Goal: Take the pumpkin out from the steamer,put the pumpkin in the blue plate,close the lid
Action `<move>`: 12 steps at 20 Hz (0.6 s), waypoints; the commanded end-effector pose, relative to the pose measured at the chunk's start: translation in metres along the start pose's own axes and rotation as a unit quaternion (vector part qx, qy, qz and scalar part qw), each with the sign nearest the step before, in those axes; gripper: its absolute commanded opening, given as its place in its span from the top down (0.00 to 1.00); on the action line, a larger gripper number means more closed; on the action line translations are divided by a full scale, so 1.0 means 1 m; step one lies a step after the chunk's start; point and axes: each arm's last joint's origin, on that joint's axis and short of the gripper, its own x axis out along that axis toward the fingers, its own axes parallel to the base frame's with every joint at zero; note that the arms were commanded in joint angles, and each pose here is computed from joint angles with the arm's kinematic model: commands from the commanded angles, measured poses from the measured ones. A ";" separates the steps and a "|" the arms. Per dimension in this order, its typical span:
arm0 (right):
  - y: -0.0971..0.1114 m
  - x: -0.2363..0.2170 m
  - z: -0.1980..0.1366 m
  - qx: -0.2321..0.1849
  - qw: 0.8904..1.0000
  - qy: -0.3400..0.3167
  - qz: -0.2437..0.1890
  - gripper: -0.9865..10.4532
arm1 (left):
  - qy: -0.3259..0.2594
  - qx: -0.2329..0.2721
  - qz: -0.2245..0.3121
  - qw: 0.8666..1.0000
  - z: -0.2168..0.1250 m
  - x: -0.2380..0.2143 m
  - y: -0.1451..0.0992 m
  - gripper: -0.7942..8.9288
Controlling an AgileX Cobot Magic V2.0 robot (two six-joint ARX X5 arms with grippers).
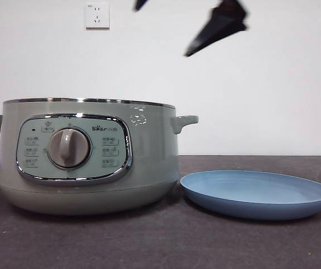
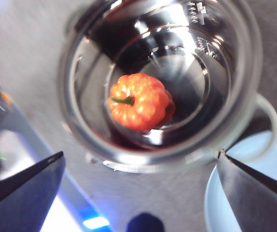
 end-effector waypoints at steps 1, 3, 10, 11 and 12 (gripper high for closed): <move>0.015 0.013 0.027 -0.030 0.999 0.032 -0.023 0.38 | -0.033 -0.002 0.042 0.999 0.005 -0.020 0.015 0.93; 0.026 0.027 0.042 -0.040 0.997 0.058 -0.042 0.38 | -0.029 0.000 0.062 0.998 0.002 -0.027 0.020 0.93; 0.053 0.096 0.051 -0.080 0.990 0.093 -0.074 0.38 | -0.004 0.016 0.064 0.998 -0.004 -0.028 0.020 0.93; 0.052 0.107 0.051 -0.082 0.989 0.097 -0.080 0.38 | -0.002 0.017 0.064 0.998 -0.004 -0.028 0.020 0.93; 0.052 0.120 0.049 -0.086 0.987 0.106 -0.089 0.38 | -0.002 0.017 0.063 0.998 -0.004 -0.028 0.020 0.93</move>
